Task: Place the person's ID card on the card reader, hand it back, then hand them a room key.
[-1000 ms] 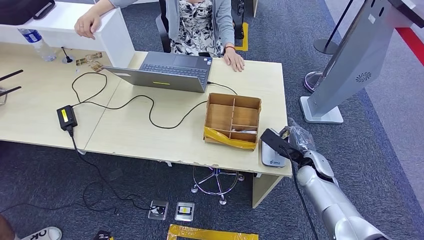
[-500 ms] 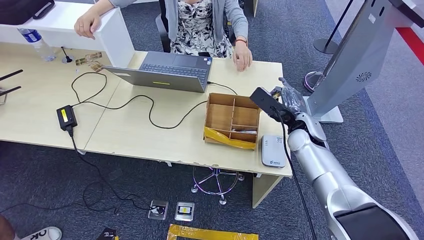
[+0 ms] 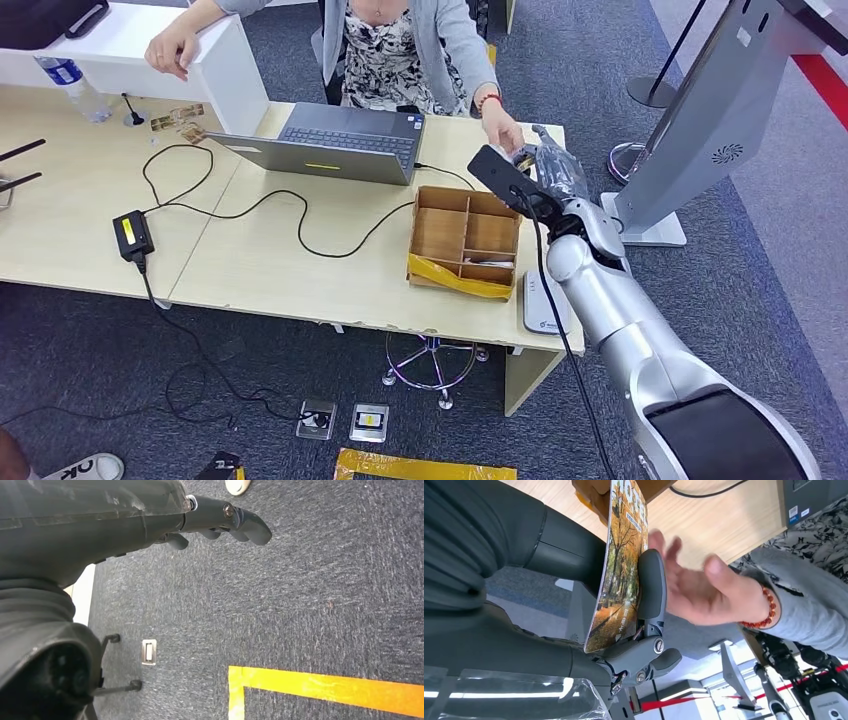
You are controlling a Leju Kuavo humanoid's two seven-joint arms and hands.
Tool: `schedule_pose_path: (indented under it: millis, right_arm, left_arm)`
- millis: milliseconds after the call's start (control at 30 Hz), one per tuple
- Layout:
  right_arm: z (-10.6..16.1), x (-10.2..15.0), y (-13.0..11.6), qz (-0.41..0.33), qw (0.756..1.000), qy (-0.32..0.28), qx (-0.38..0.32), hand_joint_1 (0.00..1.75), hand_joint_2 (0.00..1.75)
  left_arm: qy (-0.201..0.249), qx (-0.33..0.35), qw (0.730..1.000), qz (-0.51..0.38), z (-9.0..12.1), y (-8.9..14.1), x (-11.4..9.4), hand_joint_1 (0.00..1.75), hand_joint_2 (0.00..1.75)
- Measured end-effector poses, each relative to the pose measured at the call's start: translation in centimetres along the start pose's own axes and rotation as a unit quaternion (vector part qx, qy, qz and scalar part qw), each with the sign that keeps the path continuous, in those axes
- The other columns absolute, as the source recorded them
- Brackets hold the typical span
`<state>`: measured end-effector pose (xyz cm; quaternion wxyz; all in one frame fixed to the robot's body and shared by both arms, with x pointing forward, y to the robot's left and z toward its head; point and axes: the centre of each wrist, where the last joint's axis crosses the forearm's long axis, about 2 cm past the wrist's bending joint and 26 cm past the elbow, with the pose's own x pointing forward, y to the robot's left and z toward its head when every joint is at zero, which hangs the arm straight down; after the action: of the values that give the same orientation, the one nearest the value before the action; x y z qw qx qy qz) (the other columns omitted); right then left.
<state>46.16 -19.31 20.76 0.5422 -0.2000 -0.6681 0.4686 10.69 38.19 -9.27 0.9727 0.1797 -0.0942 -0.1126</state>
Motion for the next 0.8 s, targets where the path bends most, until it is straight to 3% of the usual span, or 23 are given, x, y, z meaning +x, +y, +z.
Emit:
schedule_pose_path:
  millis: [467,533,600,667,800]
  right_arm:
    - [0.2,-0.2,0.4,0.002,1.000,0.021,-0.009,1.75,1.75]
    - [0.2,-0.3,0.3,0.004,1.000,0.022,-0.011,1.03,1.75]
    - [0.2,-0.3,0.3,0.006,1.000,0.022,-0.014,0.16,0.87]
    - [0.2,-0.3,0.4,0.007,1.000,0.020,-0.016,0.00,0.00]
    - [0.3,-0.4,0.6,0.003,1.000,0.014,-0.007,0.00,0.00]
  left_arm:
    - [0.001,-0.008,1.000,-0.027,0.0,0.1,0.8,0.00,0.00]
    - [-0.001,-0.010,0.999,-0.030,0.0,0.2,1.0,0.00,0.00]
    - [-0.002,-0.011,0.999,-0.034,0.0,0.2,1.0,0.00,0.00]
    - [-0.003,-0.012,0.999,-0.037,0.0,0.2,1.0,0.00,0.00]
    - [-0.003,-0.014,0.999,-0.040,0.0,0.2,1.0,0.00,0.00]
